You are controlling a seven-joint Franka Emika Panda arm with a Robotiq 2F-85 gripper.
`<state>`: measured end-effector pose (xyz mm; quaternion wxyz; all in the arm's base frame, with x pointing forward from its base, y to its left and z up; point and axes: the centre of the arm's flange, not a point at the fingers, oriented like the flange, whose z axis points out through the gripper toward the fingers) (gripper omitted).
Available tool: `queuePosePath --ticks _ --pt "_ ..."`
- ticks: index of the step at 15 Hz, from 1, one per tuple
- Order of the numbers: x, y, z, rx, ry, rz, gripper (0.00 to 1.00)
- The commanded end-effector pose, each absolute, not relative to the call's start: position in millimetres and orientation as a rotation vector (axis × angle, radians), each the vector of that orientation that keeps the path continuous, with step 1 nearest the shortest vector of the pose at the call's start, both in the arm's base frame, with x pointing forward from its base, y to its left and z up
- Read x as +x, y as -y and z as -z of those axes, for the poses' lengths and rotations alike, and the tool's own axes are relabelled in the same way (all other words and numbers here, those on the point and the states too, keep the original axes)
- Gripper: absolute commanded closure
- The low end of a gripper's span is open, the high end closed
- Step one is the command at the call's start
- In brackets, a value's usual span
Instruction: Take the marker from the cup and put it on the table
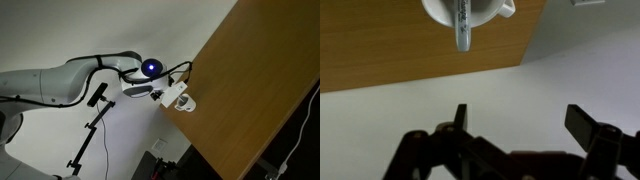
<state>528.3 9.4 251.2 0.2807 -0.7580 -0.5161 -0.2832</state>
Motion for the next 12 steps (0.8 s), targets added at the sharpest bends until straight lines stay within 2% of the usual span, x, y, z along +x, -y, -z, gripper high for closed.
queuePosePath --ticks 1,12 --pt "528.5 -10.1 -250.3 -2.031 1.384 0.757 0.00" --pt "534.2 -44.2 -207.5 -2.245 1.394 0.762 0.00"
